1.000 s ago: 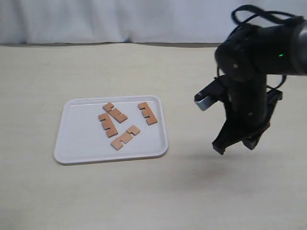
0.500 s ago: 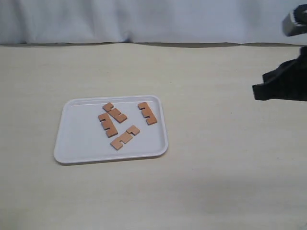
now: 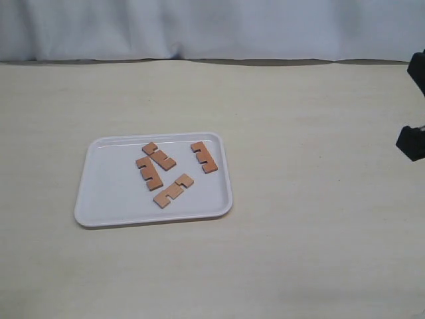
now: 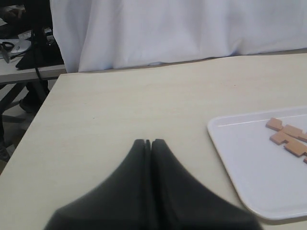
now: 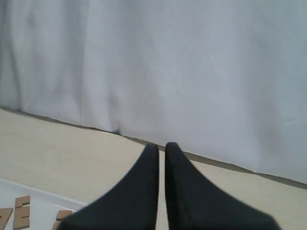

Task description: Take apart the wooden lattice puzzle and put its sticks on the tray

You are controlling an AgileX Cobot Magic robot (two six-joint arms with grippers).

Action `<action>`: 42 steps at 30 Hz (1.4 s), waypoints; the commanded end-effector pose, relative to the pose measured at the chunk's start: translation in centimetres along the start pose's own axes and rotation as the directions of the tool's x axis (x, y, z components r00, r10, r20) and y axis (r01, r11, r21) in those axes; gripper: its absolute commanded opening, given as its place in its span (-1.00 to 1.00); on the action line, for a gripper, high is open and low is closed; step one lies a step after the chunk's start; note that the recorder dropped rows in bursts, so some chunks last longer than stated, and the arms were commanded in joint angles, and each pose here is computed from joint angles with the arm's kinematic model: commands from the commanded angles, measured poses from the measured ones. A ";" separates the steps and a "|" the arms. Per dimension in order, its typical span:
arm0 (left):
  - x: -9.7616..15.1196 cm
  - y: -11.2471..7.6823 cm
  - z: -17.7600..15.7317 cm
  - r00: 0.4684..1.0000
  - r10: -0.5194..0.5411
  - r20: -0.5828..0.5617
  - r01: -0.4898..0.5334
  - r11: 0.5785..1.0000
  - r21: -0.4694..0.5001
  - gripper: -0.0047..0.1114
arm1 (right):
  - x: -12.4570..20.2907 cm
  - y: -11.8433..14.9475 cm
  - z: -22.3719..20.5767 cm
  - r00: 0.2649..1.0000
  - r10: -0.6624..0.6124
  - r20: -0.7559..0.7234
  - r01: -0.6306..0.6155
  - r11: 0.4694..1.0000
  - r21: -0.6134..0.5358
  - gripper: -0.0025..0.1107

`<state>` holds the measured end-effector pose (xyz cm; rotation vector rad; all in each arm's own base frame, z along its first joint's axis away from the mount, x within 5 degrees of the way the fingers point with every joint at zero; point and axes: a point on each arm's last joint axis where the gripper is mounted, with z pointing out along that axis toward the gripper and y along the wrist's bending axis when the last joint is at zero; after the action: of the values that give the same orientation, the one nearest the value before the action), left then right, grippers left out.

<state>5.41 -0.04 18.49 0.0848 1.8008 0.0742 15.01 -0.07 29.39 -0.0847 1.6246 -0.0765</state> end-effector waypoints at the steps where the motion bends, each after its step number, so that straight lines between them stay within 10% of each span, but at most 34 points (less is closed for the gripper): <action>1: 0.0 0.0 0.0 1.000 0.004 0.010 -0.004 1.000 0.000 -0.92 | 0.1 0.0 -0.6 1.000 0.007 0.029 -0.007 1.000 0.006 -0.88; 10: 0.0 0.0 0.0 1.000 0.004 0.010 -0.004 1.000 0.000 -0.92 | 7.7 0.9 -7.3 0.987 0.003 0.158 -0.006 1.000 0.023 -0.88; 14: 0.0 0.0 0.0 1.000 0.004 0.010 -0.004 1.000 0.000 -0.92 | 9.9 0.8 -8.8 1.000 0.015 -0.008 -0.015 0.999 0.047 -0.88; 42: 0.0 0.1 0.0 1.000 0.021 0.010 -0.021 1.000 -0.006 -0.92 | 11.5 0.3 -9.1 0.979 0.086 -0.183 -0.056 0.985 0.163 -0.88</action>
<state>5.41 0.01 18.47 0.0966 1.8025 0.0918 5.42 -0.86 18.75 0.0670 1.7788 -0.1573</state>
